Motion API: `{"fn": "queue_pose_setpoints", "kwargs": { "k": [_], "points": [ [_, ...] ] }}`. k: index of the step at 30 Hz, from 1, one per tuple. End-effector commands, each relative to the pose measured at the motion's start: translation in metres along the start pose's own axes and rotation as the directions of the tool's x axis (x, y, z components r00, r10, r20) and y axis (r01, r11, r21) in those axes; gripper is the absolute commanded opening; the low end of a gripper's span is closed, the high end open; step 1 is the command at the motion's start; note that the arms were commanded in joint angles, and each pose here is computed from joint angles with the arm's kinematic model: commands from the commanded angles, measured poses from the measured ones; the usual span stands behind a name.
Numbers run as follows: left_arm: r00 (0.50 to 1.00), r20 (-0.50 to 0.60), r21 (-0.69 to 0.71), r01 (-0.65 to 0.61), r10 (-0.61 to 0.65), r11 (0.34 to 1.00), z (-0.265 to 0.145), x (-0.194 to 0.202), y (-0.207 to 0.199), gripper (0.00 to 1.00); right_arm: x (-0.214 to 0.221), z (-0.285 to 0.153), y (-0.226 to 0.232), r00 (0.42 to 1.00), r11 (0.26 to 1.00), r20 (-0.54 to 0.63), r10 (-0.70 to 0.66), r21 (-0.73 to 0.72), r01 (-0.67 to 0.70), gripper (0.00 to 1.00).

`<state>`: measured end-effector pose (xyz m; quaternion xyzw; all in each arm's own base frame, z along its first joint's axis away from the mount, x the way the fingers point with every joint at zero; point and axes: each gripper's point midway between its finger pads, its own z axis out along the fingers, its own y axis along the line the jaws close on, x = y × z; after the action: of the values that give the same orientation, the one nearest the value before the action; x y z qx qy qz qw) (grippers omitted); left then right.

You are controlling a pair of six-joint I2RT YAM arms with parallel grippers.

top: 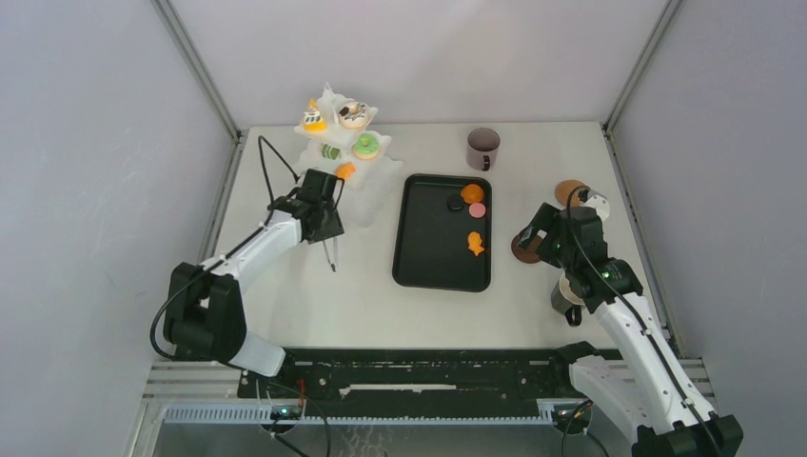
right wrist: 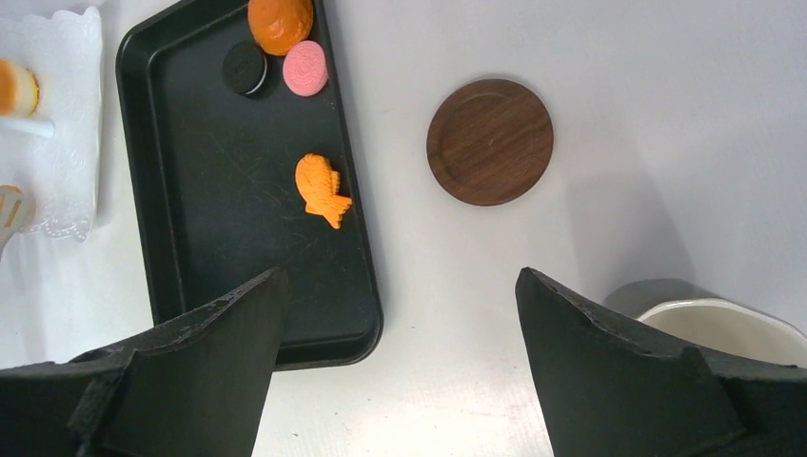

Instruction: Serve the afternoon tea

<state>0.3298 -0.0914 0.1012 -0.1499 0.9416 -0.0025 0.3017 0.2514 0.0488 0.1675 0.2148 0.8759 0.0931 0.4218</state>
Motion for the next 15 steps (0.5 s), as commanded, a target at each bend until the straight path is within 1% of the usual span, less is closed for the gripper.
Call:
{"fn": "queue_pose_setpoints", "kwargs": {
  "k": [1, 3, 8, 12, 15],
  "points": [
    [0.997, 0.075, 0.045, 0.007, -0.010, 0.999, 0.0062, -0.0324, -0.0132, 0.30, -0.0105, -0.0039, 0.0054, 0.999, 1.000, 0.043, 0.016, -0.027, -0.015, 0.96],
    [0.997, 0.074, 0.042, 0.000, -0.003, 0.999, 0.0094, -0.0334, -0.0131, 0.31, -0.0105, -0.0044, 0.0052, 0.999, 1.000, 0.044, 0.015, -0.028, -0.013, 0.96],
    [0.998, 0.069, 0.030, -0.014, 0.012, 0.999, 0.0110, -0.0332, -0.0108, 0.41, -0.0103, -0.0053, 0.0062, 0.999, 0.999, 0.044, 0.014, -0.035, -0.013, 0.96],
    [0.997, 0.075, 0.047, -0.017, 0.013, 0.999, 0.0068, -0.0343, -0.0127, 0.43, -0.0101, -0.0047, 0.0078, 0.999, 0.999, 0.041, 0.017, -0.041, -0.015, 0.96],
    [0.997, 0.074, 0.071, -0.024, 0.018, 0.997, 0.0026, -0.0351, -0.0160, 0.46, -0.0103, -0.0050, 0.0096, 0.999, 0.999, 0.040, 0.021, -0.049, -0.019, 0.96]
  ]
}}
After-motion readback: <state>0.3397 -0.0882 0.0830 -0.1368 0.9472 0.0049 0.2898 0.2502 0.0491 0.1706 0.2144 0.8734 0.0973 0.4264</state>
